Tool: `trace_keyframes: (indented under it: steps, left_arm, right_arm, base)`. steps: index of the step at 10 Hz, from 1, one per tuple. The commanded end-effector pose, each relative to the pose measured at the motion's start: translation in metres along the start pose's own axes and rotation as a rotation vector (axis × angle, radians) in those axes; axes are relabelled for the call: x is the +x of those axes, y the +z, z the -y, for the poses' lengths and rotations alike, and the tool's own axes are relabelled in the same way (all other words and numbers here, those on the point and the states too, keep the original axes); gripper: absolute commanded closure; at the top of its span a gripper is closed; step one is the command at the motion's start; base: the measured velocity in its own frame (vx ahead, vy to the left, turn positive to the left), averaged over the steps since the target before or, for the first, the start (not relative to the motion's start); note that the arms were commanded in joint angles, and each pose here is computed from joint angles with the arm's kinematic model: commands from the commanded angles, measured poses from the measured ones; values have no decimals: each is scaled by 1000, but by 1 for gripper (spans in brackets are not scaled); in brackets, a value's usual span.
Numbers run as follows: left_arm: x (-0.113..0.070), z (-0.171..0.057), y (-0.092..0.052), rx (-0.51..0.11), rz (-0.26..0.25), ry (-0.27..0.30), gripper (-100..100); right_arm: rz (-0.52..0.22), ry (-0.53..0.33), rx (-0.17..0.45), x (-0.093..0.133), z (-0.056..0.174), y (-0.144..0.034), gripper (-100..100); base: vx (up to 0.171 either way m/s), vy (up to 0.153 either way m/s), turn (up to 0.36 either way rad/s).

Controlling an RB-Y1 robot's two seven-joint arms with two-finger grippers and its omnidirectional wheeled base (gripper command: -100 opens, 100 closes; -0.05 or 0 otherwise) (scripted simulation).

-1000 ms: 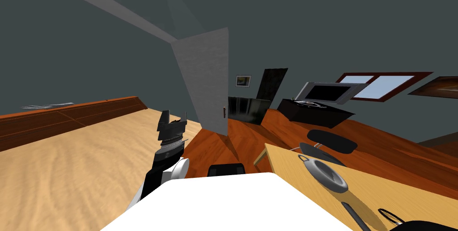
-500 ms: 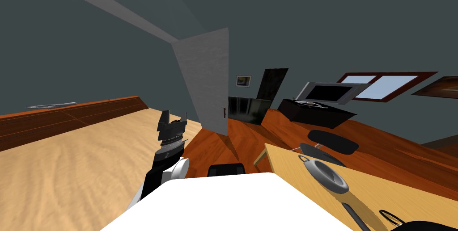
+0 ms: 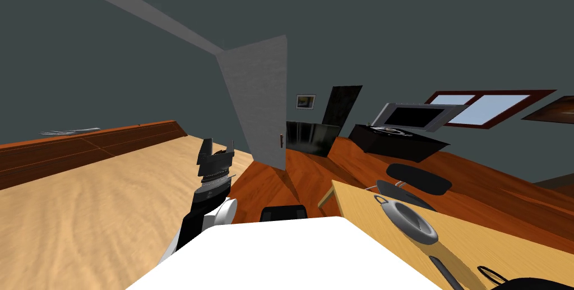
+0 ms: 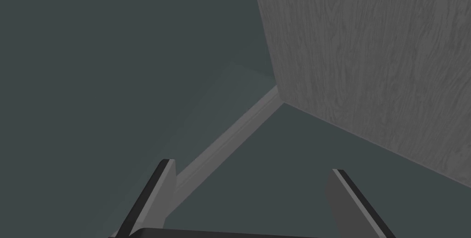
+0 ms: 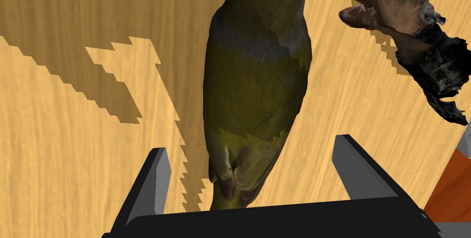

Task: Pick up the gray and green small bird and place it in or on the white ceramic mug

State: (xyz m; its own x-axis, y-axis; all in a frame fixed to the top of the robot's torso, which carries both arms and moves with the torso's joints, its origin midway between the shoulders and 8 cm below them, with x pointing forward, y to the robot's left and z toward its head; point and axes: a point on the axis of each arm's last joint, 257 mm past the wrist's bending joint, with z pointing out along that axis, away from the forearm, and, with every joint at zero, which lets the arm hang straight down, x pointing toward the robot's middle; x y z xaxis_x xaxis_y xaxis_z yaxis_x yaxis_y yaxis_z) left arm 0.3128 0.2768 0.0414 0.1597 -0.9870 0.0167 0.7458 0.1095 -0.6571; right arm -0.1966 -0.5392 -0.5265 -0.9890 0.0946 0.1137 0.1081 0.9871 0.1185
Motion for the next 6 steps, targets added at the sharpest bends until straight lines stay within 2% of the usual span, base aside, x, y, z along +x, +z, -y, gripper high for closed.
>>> trace_keyframes:
  steps: [1, 2, 4, 5, 6]
  left_arm:
    - [0, 0, 0, 0, 0, 0, 0]
    - [0, 0, 0, 0, 0, 0, 0]
    - [0, 0, 0, 0, 0, 0, 0]
    - [0, 0, 0, 0, 0, 0, 0]
    - [0, 0, 0, 0, 0, 0, 0]
  right_arm:
    - [5, 20, -7, 1, -4, 2, -100]
    - [5, -9, 9, -3, 1, 2, -100]
    - [-1, 20, -7, 4, -6, 5, -100]
    - [-1, -7, 11, 0, -1, 4, -100]
    - [-8, 6, 3, 6, -5, 6, -100]
  base:
    - [0, 0, 0]
    - [-7, -6, 23]
    - [-5, -7, 9]
    - [-8, -7, 23]
    - [-8, -9, 21]
